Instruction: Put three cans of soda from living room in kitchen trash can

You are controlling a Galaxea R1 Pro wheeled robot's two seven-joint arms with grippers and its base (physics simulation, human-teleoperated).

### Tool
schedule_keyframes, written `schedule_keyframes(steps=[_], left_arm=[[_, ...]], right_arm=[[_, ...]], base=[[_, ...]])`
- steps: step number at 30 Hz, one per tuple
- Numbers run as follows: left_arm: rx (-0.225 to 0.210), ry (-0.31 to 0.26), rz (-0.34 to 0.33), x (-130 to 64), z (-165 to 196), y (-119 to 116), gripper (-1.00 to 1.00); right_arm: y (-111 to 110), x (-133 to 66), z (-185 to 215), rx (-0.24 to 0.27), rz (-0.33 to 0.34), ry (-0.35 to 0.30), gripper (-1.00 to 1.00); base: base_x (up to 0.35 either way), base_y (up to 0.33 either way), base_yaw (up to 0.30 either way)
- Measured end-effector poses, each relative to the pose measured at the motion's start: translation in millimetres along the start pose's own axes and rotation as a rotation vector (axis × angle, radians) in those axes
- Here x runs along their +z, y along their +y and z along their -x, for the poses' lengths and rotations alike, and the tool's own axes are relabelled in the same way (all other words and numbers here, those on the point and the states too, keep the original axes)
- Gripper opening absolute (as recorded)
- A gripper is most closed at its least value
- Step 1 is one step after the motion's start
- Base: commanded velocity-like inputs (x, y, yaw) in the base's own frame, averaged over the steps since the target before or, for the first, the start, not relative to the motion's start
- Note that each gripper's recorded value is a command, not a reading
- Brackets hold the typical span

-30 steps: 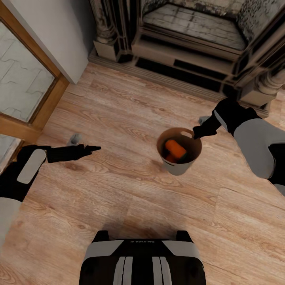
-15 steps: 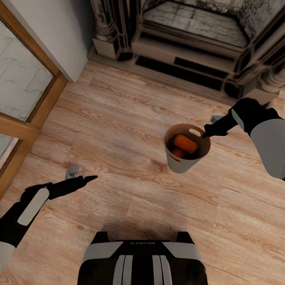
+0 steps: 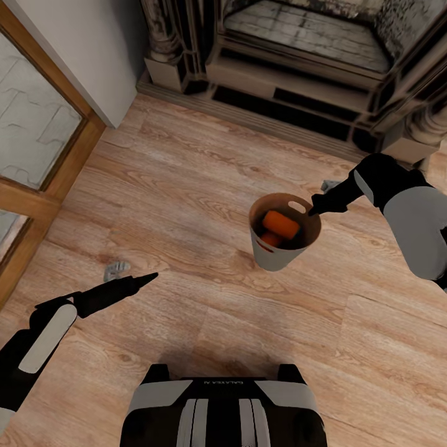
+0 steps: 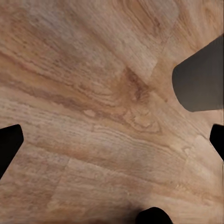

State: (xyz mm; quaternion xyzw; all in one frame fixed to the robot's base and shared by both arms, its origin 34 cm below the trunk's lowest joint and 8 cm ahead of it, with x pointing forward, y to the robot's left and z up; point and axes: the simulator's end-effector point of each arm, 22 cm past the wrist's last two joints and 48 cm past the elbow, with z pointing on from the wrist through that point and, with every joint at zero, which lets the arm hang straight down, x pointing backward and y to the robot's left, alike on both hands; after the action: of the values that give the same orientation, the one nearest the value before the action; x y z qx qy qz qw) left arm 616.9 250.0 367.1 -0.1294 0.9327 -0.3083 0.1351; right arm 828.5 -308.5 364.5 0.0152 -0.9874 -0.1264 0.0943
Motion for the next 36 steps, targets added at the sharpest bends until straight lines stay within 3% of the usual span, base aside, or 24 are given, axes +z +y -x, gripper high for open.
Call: schedule_keyframes(steps=[5,11,17,36], left_arm=[[0.032,-0.021,-0.025,4.1,5.3,-11.7,1.0],[0.051,-0.038,-0.05,4.9,11.7,-20.4,1.0],[0.07,-0.042,-0.078,-0.6,10.2,-36.1,1.0],[0.071,-0.039,-0.085,9.6,3.9,-29.2,1.0]], right_arm=[[-11.8,9.4,-1.5,-0.025,-0.042,0.009,-1.0],[-4.9,17.4,-1.4,-0.012,-0.015,0.008,-1.0],[-8.1,22.6,-7.6,-0.02,-0.029,0.022,-1.0],[-11.9,46.5,-13.8,-0.02,-0.025,0.021,-1.0]], base=[[0.0,0.0,0.0],[0.0,0.0,0.0],[0.0,0.0,0.0],[0.0,0.0,0.0]])
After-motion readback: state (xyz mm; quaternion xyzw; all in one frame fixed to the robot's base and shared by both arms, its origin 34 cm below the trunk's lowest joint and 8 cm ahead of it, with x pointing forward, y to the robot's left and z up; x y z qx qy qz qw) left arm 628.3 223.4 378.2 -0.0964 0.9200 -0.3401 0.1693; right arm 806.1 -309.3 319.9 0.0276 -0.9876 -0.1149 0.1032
